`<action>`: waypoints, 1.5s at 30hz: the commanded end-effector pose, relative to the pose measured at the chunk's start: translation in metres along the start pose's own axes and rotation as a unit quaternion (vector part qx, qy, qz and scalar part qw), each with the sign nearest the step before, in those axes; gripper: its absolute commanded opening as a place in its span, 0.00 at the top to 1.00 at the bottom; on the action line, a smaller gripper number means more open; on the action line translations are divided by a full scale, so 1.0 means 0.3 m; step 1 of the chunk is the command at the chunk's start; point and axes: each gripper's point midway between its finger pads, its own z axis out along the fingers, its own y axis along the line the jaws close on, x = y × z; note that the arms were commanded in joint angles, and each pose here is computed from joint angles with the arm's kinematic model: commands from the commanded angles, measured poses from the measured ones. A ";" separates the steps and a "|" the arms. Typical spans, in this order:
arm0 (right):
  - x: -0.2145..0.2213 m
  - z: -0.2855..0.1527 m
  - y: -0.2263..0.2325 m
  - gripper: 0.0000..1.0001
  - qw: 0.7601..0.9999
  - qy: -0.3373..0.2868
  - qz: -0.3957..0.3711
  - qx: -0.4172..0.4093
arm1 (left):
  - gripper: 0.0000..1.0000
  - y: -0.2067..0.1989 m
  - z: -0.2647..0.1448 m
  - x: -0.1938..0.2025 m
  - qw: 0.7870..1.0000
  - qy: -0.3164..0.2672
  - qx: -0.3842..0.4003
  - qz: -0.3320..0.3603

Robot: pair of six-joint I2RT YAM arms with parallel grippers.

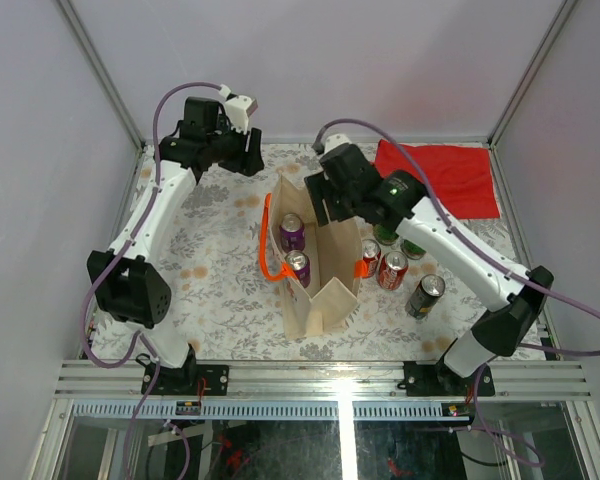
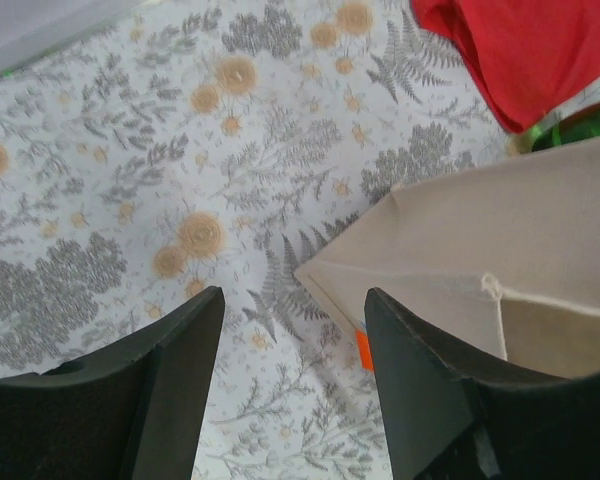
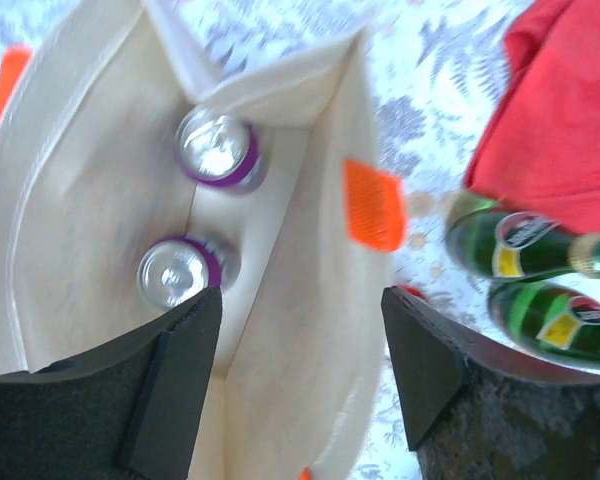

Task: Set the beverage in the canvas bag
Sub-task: Adjust the canvas bag at the center of the board, then pick up the drink from the center of the board.

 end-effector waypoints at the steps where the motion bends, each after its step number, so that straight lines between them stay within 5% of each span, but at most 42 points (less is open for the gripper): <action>1: -0.218 -0.128 -0.150 0.26 0.990 -0.121 0.048 0.049 | 0.42 0.012 -0.017 -0.130 0.999 -0.039 -0.012 0.035; 6: -0.259 -0.134 -0.354 0.21 0.977 -0.144 0.094 0.123 | 0.42 -0.056 -0.044 -0.259 0.993 -0.073 0.008 0.092; 14: -0.181 -0.042 -0.589 0.20 0.963 -0.062 0.160 0.210 | 0.41 -0.161 -0.063 -0.237 0.992 -0.084 0.044 0.087; 27: -0.088 0.099 -0.678 0.29 0.951 0.103 0.191 0.222 | 0.41 -0.177 -0.110 -0.165 0.992 -0.092 0.042 0.079; 38: 0.052 0.115 -0.663 0.48 0.941 0.178 0.202 0.205 | 0.40 -0.193 -0.122 -0.098 0.993 -0.078 0.050 0.075; 45: 0.129 0.144 -0.652 0.50 0.936 0.210 0.206 0.194 | 0.41 -0.191 -0.121 -0.086 0.993 -0.075 0.050 0.080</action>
